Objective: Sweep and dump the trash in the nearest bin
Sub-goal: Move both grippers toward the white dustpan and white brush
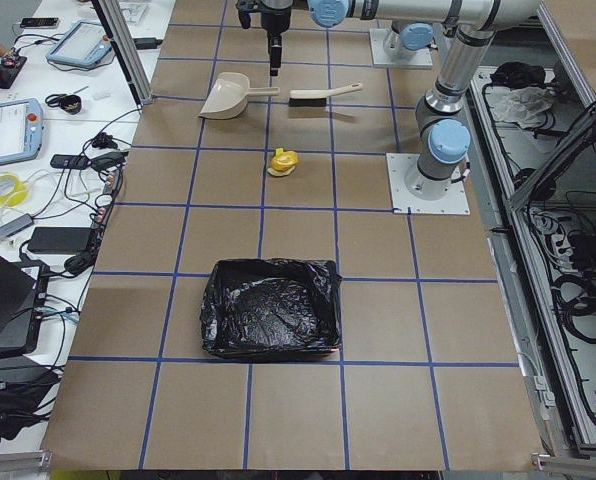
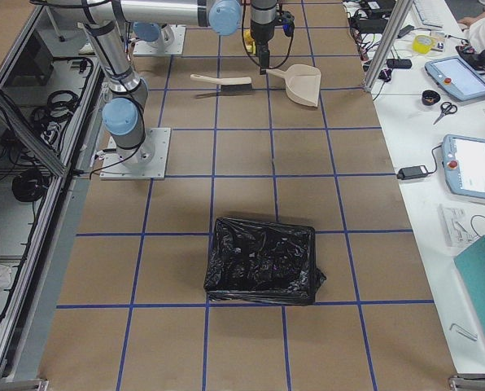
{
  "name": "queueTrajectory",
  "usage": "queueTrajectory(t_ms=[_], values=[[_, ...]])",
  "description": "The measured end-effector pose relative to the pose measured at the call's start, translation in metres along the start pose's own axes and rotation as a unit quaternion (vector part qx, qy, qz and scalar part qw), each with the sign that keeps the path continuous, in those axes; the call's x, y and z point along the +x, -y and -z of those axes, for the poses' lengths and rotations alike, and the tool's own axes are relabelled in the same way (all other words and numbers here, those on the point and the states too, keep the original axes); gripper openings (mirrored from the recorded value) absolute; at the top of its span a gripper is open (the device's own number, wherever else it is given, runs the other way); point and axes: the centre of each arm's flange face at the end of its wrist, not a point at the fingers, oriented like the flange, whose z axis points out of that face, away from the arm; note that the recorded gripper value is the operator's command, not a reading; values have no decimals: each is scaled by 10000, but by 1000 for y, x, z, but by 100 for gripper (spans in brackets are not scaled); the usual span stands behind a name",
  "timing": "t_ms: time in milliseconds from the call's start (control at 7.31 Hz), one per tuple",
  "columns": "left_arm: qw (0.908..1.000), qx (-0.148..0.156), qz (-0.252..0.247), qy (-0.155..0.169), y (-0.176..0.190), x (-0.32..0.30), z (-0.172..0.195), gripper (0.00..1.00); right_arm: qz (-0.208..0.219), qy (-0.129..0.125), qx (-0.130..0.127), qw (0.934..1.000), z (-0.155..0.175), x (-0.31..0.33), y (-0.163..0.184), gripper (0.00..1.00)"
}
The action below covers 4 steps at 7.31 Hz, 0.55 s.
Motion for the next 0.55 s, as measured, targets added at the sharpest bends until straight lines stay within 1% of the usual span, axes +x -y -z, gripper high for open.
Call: queueTrajectory(t_ms=[547], values=[[10000,34,6,32,-2,-1,3,100,4,-5,73,10000,9,-1,-5,100]])
